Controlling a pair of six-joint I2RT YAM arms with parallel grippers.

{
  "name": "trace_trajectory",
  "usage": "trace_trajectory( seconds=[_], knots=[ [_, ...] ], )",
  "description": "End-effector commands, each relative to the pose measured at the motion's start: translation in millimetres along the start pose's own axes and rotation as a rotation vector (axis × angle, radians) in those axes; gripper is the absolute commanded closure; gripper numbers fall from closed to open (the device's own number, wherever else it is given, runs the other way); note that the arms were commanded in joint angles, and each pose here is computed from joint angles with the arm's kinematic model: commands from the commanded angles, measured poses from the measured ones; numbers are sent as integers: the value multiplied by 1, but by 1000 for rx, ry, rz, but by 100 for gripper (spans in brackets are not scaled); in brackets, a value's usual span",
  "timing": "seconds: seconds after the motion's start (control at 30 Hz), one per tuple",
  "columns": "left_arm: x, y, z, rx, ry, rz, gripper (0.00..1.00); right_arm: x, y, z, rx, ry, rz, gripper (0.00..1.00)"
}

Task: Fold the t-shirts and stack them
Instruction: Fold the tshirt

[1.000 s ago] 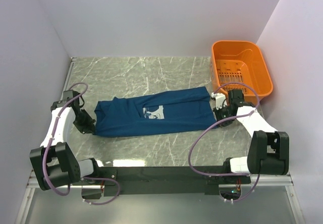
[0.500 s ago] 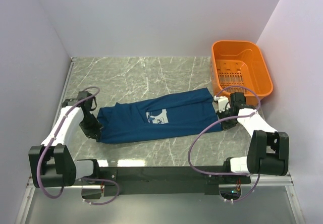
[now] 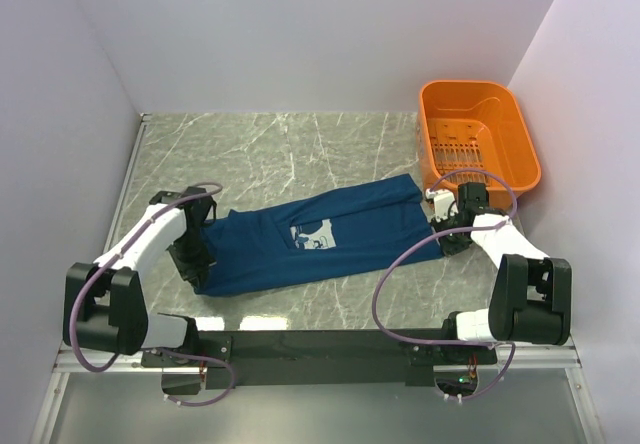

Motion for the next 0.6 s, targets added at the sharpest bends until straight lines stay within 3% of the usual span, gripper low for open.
trace_trajectory(
  seconds=[0.0, 0.07, 0.1, 0.2, 0.3, 0.37, 0.57],
  knots=[
    [6, 2, 9, 30, 11, -59, 99, -5, -3, -4, -37, -23, 17, 100],
    [5, 3, 11, 36, 19, -65, 99, -4, -4, -3, -40, -25, 15, 100],
    [5, 3, 12, 44, 20, -62, 95, -3, -4, -2, -38, -25, 12, 100],
    [4, 2, 14, 46, 27, -68, 75, -3, -5, -3, -38, -30, 5, 98],
    [5, -8, 13, 19, 12, -87, 54, -2, -9, -5, -48, -40, -10, 88],
    [1, -26, 6, -51, -12, -54, 47, -1, -16, -9, -74, -49, -8, 79],
    [-17, -71, -24, -268, -59, 125, 26, 1, -34, -25, -130, -82, -44, 68]
  ],
)
Point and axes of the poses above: each gripper's point midway between its finger pads, its own y axis out along the fingers, its own x axis along the line the jaws close on, z = x × y, the point moved 7 cm from there along -y, back along the fingers, and after that the axes turned 3 degrees about y, right-handed, at the moved point
